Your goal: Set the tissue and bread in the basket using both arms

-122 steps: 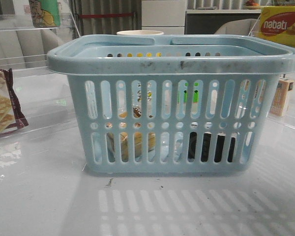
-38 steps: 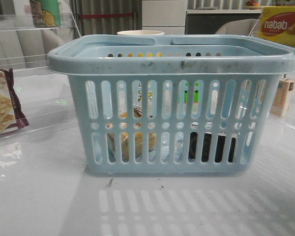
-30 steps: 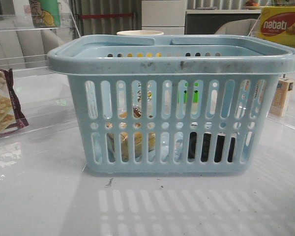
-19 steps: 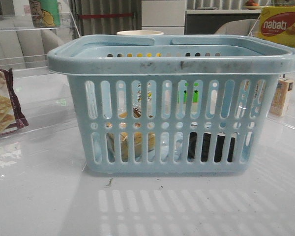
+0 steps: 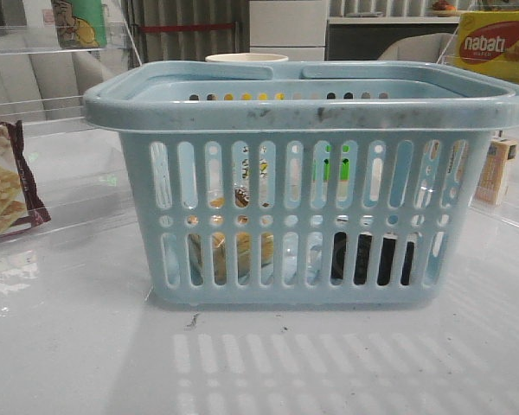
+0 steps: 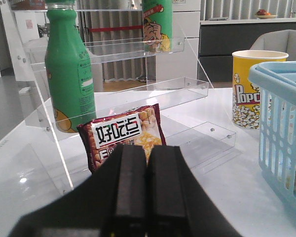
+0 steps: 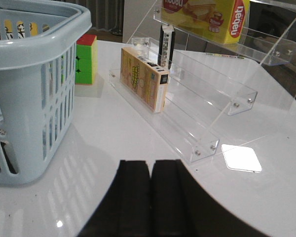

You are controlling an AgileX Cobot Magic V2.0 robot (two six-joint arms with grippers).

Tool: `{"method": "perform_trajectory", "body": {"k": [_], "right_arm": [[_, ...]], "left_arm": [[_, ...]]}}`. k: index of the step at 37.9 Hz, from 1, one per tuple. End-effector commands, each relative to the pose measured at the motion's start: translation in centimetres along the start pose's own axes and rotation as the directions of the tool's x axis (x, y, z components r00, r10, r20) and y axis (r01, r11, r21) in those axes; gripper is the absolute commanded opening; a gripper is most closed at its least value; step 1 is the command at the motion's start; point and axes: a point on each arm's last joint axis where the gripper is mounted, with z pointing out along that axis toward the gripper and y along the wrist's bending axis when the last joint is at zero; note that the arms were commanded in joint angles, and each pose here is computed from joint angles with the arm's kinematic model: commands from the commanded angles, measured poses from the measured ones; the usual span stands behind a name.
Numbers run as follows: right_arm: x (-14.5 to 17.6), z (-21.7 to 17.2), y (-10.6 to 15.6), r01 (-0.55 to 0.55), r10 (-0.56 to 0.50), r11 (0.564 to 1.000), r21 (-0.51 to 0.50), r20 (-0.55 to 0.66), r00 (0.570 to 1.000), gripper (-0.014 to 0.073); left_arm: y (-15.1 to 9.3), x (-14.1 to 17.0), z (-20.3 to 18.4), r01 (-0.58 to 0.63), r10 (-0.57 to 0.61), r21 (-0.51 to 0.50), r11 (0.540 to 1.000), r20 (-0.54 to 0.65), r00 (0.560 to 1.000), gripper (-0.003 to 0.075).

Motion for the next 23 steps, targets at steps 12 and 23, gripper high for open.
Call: {"method": "perform_trajectory", "body": {"k": [12,23], "right_arm": [[-2.05,-0.38,-0.02,0.005,-0.006,1.000,0.007,0.233,0.972,0.0055],[-2.10,-0.39,-0.02,0.005,-0.006,1.000,0.007,0.238,0.971,0.0055]], "left_arm": [[0.11,-0.92,-0.19,0.014,-0.013,-0.011,1.000,0.104,0.994,0.0091],[0.11,-0.92,-0.19,0.014,-0.013,-0.011,1.000,0.104,0.994,0.0091]]}}
